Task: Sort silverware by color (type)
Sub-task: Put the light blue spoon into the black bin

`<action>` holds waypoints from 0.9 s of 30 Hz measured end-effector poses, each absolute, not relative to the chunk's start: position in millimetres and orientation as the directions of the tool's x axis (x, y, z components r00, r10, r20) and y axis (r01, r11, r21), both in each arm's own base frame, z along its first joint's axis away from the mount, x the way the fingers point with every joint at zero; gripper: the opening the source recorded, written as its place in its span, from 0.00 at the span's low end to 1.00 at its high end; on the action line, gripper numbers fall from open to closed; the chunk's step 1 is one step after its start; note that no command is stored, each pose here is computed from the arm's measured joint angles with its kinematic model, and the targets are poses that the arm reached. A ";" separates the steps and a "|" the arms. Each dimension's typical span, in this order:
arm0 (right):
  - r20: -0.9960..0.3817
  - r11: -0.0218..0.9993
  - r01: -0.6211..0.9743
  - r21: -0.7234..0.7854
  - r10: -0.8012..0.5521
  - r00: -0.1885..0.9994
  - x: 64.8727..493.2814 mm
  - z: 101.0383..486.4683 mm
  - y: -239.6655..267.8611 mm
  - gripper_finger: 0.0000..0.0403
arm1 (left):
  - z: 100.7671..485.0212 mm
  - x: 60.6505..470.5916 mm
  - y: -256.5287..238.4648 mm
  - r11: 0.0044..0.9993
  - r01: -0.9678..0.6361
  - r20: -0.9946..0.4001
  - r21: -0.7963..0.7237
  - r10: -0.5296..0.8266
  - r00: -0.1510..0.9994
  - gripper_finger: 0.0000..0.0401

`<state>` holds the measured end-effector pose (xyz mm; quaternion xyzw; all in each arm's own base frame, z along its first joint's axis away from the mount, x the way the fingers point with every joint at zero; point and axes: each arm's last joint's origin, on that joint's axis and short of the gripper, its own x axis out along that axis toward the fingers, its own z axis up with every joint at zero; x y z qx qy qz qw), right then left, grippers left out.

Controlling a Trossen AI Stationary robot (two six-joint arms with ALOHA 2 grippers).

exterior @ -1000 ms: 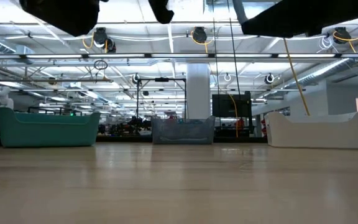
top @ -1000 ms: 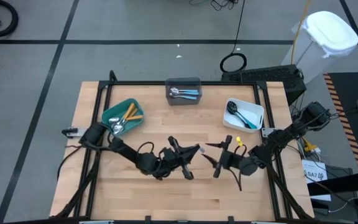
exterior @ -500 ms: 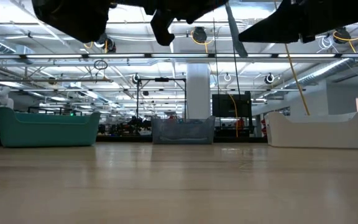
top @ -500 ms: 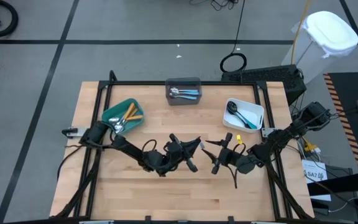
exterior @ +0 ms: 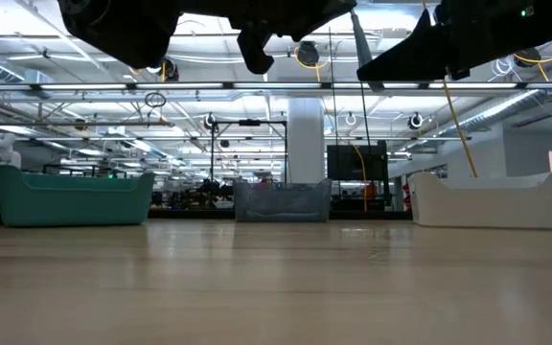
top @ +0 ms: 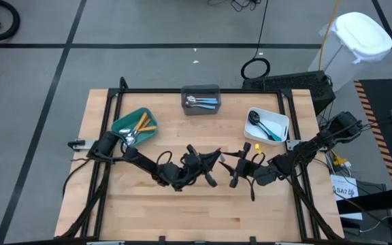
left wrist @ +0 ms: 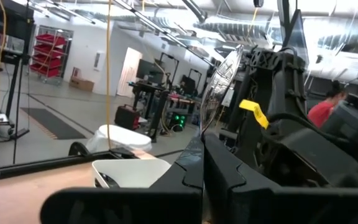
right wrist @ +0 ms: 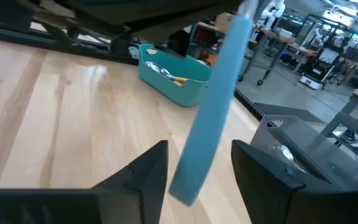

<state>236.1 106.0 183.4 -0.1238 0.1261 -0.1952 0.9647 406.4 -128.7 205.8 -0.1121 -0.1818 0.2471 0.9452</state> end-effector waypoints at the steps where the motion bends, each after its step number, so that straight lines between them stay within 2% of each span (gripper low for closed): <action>1: -0.195 0.895 0.346 -0.283 -0.407 0.892 236.2 183.4 105.9 0.42 | 205.8 406.4 -128.7 0.853 -0.426 0.288 -0.302 0.508 0.812 0.00; 7: -0.194 0.899 0.352 -0.261 -0.406 0.893 236.3 183.6 105.9 0.34 | 204.6 406.9 -128.9 0.855 -0.431 0.279 -0.290 0.506 0.816 0.00; 15: -0.207 0.906 0.334 -0.260 -0.390 0.897 236.1 182.1 106.0 0.11 | 201.4 407.7 -130.8 0.863 -0.438 0.258 -0.252 0.496 0.829 0.00; 20: -0.228 0.901 0.321 -0.291 -0.391 0.892 235.2 179.4 105.6 0.07 | 198.5 408.8 -131.6 0.870 -0.442 0.238 -0.218 0.487 0.841 0.01; 23: -0.231 0.899 0.313 -0.306 -0.389 0.892 234.9 179.5 105.5 0.07 | 197.9 408.3 -134.6 0.879 -0.432 0.235 -0.203 0.472 0.850 0.07; 27: -0.226 0.907 0.292 -0.305 -0.366 0.903 232.5 185.4 105.4 0.07 | 197.0 408.4 -135.6 0.882 -0.431 0.227 -0.191 0.467 0.855 0.21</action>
